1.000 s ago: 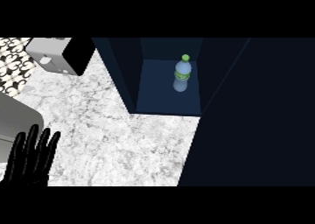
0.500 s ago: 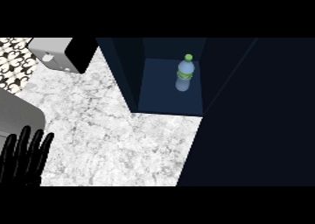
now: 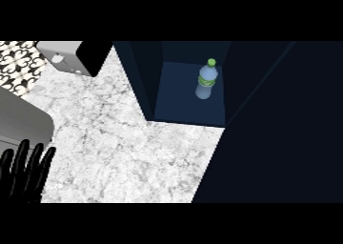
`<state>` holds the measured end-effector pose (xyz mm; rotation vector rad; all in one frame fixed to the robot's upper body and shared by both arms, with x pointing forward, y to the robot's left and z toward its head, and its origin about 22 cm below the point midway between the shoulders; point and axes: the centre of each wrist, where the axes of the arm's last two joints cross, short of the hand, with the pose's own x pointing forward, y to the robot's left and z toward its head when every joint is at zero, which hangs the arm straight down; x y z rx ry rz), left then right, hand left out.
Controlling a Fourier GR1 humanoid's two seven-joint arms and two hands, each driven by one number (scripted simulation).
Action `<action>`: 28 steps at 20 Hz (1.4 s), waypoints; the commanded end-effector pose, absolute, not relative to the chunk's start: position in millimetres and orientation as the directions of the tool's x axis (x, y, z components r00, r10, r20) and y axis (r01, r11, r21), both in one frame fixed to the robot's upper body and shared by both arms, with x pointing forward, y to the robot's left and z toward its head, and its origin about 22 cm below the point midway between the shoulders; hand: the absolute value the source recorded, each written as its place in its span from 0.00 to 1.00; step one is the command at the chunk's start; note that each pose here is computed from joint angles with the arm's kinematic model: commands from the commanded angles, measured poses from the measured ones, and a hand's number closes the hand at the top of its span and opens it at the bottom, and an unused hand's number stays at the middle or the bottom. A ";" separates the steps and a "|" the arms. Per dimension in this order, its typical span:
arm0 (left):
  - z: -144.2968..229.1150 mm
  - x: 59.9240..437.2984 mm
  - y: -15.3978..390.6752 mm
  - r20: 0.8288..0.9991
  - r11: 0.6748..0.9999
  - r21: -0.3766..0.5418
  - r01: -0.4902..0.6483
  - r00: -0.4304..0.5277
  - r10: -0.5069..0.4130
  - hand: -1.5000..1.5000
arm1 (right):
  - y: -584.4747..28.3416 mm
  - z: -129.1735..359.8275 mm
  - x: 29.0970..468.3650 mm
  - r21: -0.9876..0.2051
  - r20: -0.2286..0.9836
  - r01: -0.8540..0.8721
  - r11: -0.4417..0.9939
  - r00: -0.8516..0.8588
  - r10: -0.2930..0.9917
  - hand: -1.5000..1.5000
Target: Pick up the bottled water, place it into the cabinet and close the cabinet
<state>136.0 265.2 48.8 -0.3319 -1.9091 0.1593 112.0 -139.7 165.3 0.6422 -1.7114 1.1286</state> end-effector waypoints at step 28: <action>55.7 139.4 285.2 0.888 0.946 -0.258 0.196 -0.337 0.312 0.00 | -143.6 119.2 174.7 0.250 0.957 -0.656 0.712 0.053 -0.286 1.00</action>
